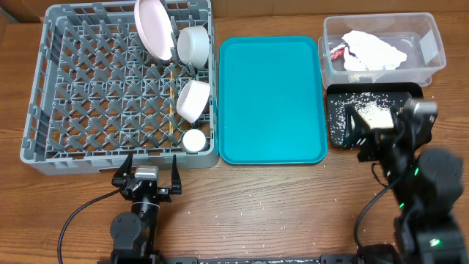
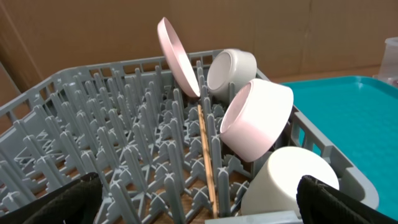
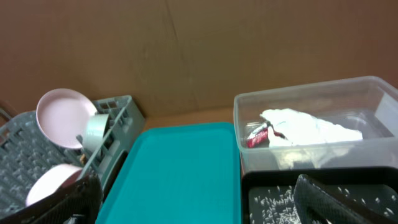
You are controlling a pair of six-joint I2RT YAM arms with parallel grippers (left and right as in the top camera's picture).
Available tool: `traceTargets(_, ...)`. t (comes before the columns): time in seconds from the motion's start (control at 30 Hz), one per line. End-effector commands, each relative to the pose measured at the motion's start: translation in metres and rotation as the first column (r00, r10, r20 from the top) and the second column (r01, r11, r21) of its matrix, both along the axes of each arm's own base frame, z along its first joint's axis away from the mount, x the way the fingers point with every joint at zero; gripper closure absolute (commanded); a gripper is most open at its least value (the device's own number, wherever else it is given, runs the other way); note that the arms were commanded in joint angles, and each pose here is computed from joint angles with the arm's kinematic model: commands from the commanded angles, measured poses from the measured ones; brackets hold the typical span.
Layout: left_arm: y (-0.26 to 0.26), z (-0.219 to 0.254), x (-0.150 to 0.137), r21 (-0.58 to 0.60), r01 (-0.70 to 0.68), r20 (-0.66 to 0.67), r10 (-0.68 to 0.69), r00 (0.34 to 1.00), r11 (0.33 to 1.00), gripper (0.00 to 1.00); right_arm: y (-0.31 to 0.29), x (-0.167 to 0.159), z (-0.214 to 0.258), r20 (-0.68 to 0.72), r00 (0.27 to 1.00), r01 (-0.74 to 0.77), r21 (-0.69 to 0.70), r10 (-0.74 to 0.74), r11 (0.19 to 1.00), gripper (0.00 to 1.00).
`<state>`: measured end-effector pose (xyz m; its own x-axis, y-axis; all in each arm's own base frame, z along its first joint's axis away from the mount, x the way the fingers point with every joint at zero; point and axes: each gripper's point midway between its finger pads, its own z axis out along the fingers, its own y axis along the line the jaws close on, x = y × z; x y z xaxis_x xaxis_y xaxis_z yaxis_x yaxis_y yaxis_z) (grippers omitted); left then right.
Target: Sort waste into correct bins and load items into the dishwasher
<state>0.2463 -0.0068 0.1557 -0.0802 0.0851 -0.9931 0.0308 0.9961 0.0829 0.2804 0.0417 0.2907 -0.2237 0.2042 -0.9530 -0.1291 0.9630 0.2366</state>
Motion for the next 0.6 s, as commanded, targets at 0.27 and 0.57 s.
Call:
traceTargets(0.27, 0.004, 0.001, 0.0, 0.016, -0.02, 0.009, 0.02, 1.0, 1.0, 0.0, -0.013, -0.032, -0.08, 0.247, 0.968, 0.039, 0.024, -0.044, 0.999, 0.0)
traceTargets(0.57, 0.004, 0.001, 0.0, 0.016, -0.02, 0.008, 0.02, 1.0, 1.0, 0.0, -0.017, -0.038, -0.082, 0.274, 0.96, 0.053, 0.026, -0.058, 0.998, 0.0)
